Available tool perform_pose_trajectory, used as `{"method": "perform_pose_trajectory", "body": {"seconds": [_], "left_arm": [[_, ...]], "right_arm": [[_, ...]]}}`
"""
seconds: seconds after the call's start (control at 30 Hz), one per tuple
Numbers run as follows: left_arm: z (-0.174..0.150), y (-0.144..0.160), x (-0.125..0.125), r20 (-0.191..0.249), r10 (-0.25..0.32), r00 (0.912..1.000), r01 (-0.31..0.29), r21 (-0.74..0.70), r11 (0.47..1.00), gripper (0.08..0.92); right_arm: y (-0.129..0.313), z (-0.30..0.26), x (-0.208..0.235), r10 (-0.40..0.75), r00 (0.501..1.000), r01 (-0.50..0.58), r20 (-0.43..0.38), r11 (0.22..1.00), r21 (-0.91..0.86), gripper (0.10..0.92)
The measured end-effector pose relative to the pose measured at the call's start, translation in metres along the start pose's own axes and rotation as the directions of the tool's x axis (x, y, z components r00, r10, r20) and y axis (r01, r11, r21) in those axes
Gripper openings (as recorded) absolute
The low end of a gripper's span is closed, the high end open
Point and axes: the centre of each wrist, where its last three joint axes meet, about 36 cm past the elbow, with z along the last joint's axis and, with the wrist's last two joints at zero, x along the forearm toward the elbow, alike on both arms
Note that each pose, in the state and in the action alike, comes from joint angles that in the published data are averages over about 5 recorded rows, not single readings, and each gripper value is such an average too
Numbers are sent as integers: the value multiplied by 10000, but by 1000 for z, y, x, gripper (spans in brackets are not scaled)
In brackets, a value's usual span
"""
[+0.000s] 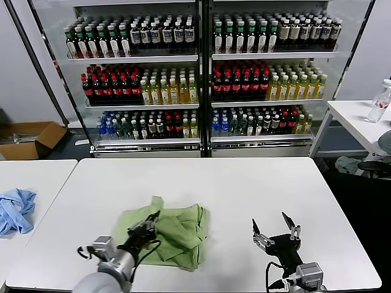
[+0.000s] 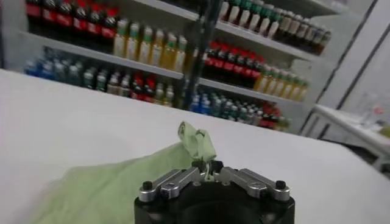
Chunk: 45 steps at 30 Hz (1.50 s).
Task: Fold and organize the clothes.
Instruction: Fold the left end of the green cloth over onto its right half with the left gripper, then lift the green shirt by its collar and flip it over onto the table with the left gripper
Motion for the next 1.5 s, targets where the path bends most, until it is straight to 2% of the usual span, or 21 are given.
{"method": "perform_pose_trajectory", "body": {"seconds": [0.1,0.2,0.37,0.5,0.63,0.77,0.9,1.03,1.2,1.33,1.5], "left_arm": [[6,-11,-10,-19,377,9993,-376,310,9988,107],[11,-25,-17,-41,757,9971,-753,575,9955,144],[16,-42,-18,60,1182,9930,-1183,829,9895,283],[10,-43,-11,368,1201,9921,-1227,790,9893,396],[3,-24,-2,683,604,9958,-635,442,9970,517],[5,13,2,719,-617,9955,637,-263,9976,630],[17,48,2,401,-1775,9833,1805,-885,9796,741],[24,68,2,120,-2407,9705,2403,-1226,9629,813],[30,80,1,-221,-2766,9607,2713,-1336,9532,806],[35,85,2,-544,-2824,9578,2747,-1179,9543,706],[41,85,4,-804,-2652,9608,2591,-789,9626,568]], "right_arm": [[1,0,0,-6,10000,6,-14,10000,35,823],[1,0,0,-6,10000,6,-40,10000,73,822],[0,0,-1,-14,10000,15,-64,9999,151,823],[1,0,-2,-42,10000,43,-46,9999,150,822],[1,1,-3,-66,10000,67,-43,9999,113,823],[2,3,-4,-69,9999,70,-73,9999,95,823],[1,5,-5,-57,9999,58,-95,9999,121,823],[0,5,-5,-22,10000,23,-72,9998,184,823],[-1,5,-5,20,10000,-19,-60,9998,208,822],[0,5,-6,32,10000,-31,-56,9998,195,823],[0,6,-6,25,10000,-23,-81,9998,212,822]]}}
